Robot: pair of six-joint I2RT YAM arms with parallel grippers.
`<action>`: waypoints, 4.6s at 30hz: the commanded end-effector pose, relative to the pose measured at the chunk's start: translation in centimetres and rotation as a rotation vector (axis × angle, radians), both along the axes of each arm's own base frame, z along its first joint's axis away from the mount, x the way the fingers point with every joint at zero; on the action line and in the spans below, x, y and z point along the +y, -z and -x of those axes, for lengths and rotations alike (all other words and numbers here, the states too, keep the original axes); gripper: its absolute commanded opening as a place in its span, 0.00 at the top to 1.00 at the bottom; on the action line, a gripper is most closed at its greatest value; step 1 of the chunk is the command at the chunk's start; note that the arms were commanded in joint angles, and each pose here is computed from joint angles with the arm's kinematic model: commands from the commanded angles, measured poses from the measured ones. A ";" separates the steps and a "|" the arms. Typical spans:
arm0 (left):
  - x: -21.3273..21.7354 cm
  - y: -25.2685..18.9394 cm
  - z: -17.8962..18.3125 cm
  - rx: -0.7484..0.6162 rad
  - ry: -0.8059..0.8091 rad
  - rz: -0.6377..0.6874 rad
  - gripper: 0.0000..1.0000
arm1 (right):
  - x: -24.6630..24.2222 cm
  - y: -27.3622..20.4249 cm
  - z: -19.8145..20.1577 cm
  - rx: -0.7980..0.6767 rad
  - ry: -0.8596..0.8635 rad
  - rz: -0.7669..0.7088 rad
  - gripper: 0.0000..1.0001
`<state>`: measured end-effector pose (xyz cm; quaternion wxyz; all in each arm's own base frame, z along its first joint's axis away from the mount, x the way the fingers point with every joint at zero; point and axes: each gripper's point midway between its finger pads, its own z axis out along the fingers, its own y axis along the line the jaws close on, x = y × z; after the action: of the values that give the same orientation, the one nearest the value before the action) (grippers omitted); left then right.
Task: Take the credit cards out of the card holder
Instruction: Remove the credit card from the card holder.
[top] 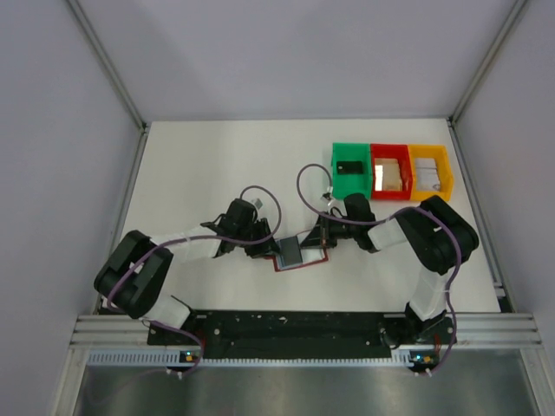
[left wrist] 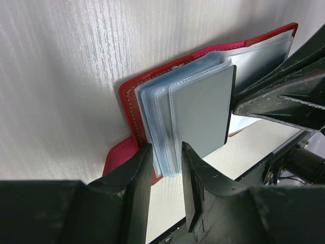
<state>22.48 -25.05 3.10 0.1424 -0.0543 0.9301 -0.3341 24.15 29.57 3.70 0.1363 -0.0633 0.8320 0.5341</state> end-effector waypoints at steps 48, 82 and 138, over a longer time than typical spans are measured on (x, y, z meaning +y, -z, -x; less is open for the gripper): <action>-0.7 0.9 0.2 0.021 0.019 -0.043 0.96 | 2.2 -2.7 0.1 -0.068 -0.080 -0.051 0.82; 1.0 1.4 0.7 0.009 -0.034 -0.108 0.97 | 0.9 -2.2 0.0 -0.099 -0.030 -0.005 1.00; -1.2 0.7 -0.4 0.004 -0.015 -0.042 0.91 | 1.9 -1.0 0.3 -0.035 -0.086 0.047 0.69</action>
<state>22.42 -25.56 2.37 0.1397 -0.0635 0.9382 -0.3103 23.51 29.99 3.52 0.1158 -0.0840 0.8549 0.4987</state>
